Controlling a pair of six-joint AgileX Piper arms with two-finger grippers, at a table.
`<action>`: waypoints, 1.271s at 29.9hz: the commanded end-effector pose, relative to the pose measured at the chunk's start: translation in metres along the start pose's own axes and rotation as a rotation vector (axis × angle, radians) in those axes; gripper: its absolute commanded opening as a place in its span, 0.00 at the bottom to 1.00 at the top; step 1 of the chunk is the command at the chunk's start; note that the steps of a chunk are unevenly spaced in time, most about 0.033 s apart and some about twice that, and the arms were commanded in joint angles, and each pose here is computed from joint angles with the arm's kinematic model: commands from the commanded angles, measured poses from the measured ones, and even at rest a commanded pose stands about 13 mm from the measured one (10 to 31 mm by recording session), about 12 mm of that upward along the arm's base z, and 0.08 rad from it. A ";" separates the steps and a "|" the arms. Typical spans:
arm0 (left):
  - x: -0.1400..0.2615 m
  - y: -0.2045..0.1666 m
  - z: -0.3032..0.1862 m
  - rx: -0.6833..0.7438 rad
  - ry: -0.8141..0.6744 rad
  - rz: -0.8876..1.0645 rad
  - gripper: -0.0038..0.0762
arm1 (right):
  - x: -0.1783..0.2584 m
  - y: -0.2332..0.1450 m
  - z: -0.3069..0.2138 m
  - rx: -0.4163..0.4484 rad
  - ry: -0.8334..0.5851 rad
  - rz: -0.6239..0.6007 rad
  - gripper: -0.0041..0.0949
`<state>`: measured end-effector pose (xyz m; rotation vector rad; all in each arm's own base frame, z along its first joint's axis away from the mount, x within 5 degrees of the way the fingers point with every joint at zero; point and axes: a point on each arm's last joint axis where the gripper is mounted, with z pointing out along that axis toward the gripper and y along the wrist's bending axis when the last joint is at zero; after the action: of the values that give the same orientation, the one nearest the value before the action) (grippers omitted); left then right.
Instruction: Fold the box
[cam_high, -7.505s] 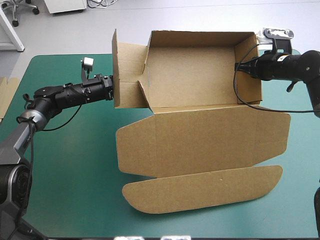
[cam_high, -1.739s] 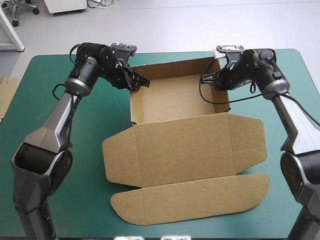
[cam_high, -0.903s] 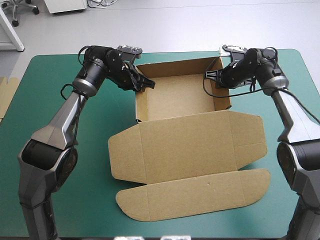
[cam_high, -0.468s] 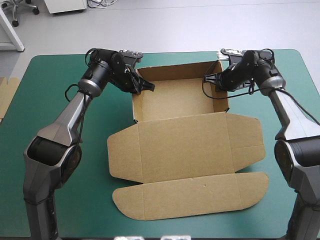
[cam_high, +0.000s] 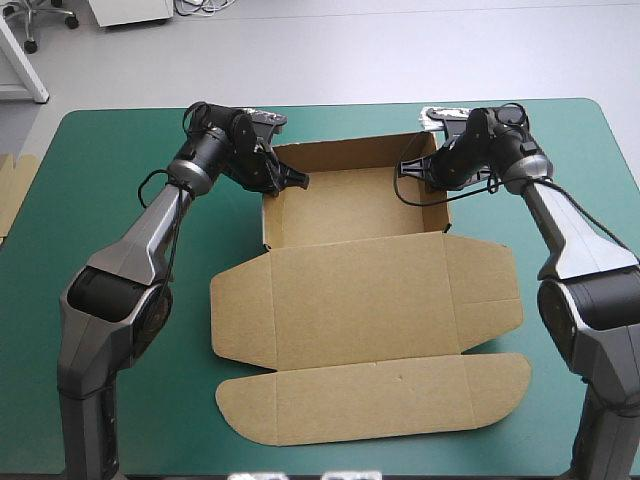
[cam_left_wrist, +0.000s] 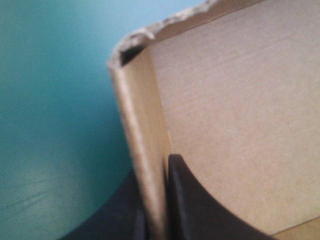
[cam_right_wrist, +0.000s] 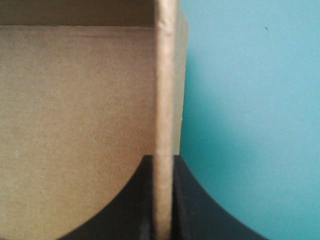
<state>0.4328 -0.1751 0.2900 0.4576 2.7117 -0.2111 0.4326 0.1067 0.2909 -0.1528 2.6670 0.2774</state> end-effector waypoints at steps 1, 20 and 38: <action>-0.007 -0.005 -0.029 -0.003 -0.101 0.047 0.04 | -0.012 0.009 -0.032 -0.029 -0.117 -0.013 0.04; -0.010 0.002 0.005 -0.056 -0.068 0.057 0.03 | -0.001 0.025 0.017 0.004 0.009 -0.062 0.04; -0.009 0.010 0.004 -0.162 -0.054 0.095 0.03 | -0.002 0.020 0.017 0.071 0.017 -0.090 0.04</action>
<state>0.4472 -0.1797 0.2624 0.4391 2.7154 -0.1155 0.4425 0.1259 0.2583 -0.2108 2.7319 0.1356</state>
